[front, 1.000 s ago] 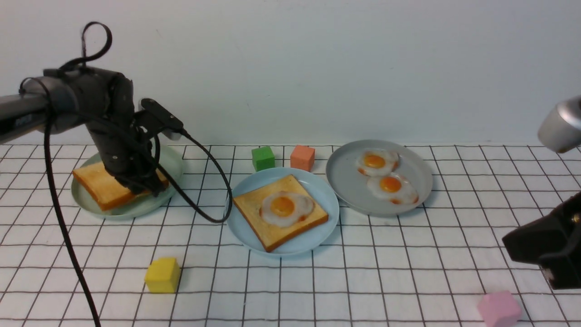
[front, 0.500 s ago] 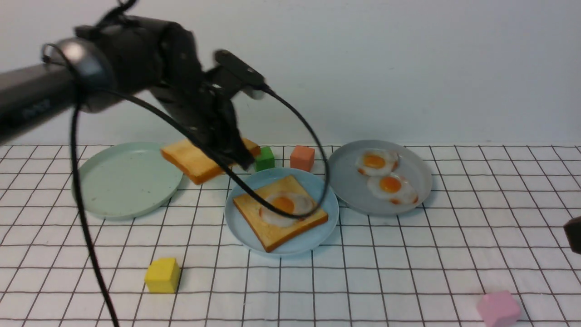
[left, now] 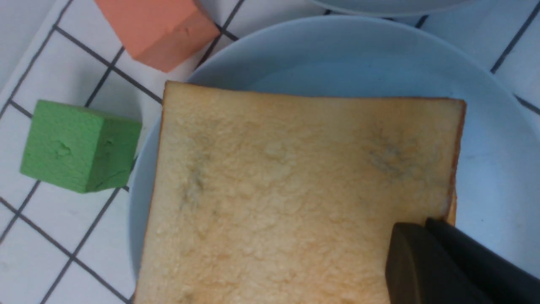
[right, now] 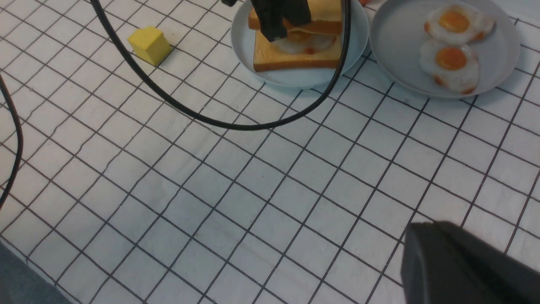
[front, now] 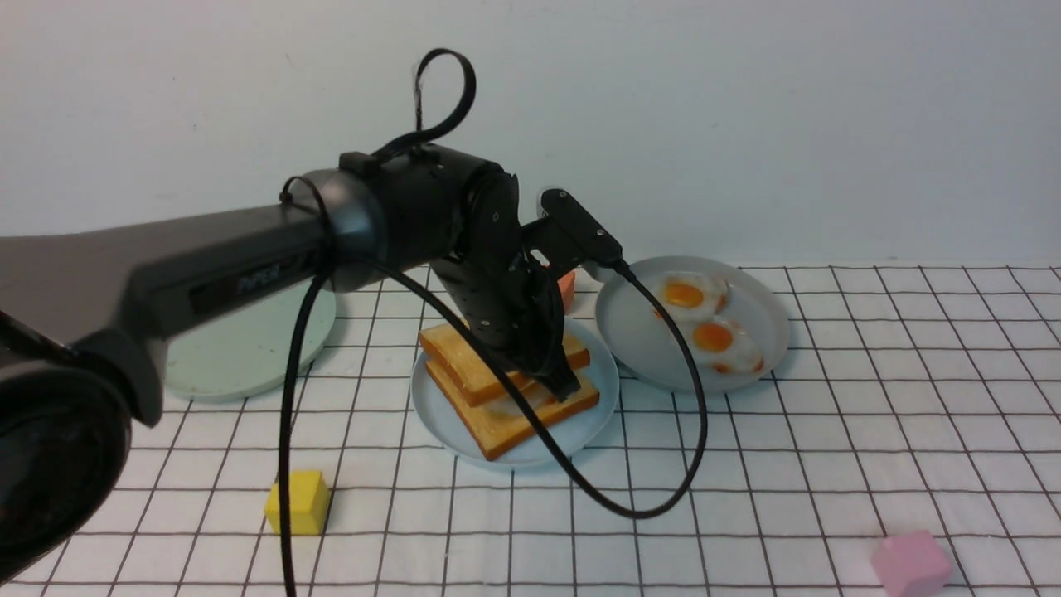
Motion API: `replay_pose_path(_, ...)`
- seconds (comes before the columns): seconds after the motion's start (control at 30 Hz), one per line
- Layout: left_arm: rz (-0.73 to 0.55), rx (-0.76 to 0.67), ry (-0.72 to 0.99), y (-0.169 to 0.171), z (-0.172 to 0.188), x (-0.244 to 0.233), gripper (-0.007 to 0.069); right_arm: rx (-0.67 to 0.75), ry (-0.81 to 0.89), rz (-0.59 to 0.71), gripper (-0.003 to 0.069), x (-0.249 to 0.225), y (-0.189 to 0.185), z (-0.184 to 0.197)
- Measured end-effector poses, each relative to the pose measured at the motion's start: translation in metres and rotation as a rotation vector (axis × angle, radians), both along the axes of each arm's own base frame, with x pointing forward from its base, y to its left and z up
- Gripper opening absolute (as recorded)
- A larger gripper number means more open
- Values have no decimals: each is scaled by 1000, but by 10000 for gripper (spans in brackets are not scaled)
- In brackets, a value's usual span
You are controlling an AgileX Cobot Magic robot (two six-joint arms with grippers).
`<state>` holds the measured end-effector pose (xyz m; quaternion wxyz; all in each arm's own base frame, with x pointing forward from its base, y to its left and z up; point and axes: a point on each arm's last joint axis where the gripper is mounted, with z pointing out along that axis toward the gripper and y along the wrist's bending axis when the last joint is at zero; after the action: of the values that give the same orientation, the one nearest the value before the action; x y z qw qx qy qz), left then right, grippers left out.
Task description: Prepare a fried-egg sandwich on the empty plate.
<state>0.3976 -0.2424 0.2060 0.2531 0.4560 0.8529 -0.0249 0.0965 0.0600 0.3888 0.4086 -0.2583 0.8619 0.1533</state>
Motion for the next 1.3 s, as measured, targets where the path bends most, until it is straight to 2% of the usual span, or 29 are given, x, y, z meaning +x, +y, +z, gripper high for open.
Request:
replay_pose_path(0.3, 13, -23, 26, -3, -10, 1, 9, -8, 2, -3, 26, 1, 0, -3)
replay_pose_path(0.43, 13, -23, 31, -3, -10, 1, 83, -9, 4, -3, 26, 1, 0, -3)
replay_pose_path(0.5, 14, -17, 47, -3, -11, 0, 172, -9, 5, -3, 26, 1, 0, -4)
replay_pose_path(0.53, 14, -17, 47, -3, -11, 0, 180, -9, 6, -4, 26, 1, 0, -4)
replay_pose_path(0.6, 34, -21, 67, -2, -10, -2, 277, -5, 8, -7, 27, 1, 0, -4)
replay_pose_path(0.63, 37, -22, 69, -2, -9, -2, 284, -5, 8, -7, 28, 1, 0, -4)
replay_pose_path(0.67, 77, -41, 80, -1, -2, -5, 340, -5, 8, -7, 29, 1, 0, -4)
replay_pose_path(0.77, 129, -78, 80, 2, 16, -9, 366, -5, 8, -7, 30, 1, 0, -4)
replay_pose_path(0.8, 170, -114, 72, 5, 36, -15, 368, -5, 8, -7, 31, 1, 0, -4)
replay_pose_path(0.87, 223, -194, 36, 13, 78, -28, 349, -1, 9, -11, 32, 1, 0, -3)
replay_pose_path(0.9, 227, -203, 30, 14, 83, -30, 342, -2, 10, -10, 33, 1, 0, -3)
replay_pose_path(1.0, 260, -328, -55, 35, 161, -68, 244, 3, 19, -11, 38, -2, -1, -4)
replay_pose_path(1.03, 258, -332, -61, 37, 165, -70, 244, 2, 21, -11, 38, -2, -1, -4)
replay_pose_path(1.1, 251, -376, -107, 57, 208, -104, 130, 8, 38, -16, 40, -3, -1, -4)
replay_pose_path(1.17, 243, -399, -135, 73, 231, -131, 24, 11, 45, -18, 41, -3, -1, -5)
replay_pose_path(1.23, 236, -427, -167, 88, 247, -156, -13, 17, 46, -23, 41, -5, -2, -4)
replay_pose_path(1.3, 230, -466, -215, 108, 257, -189, -13, 27, 55, -32, 43, -8, -3, -4)
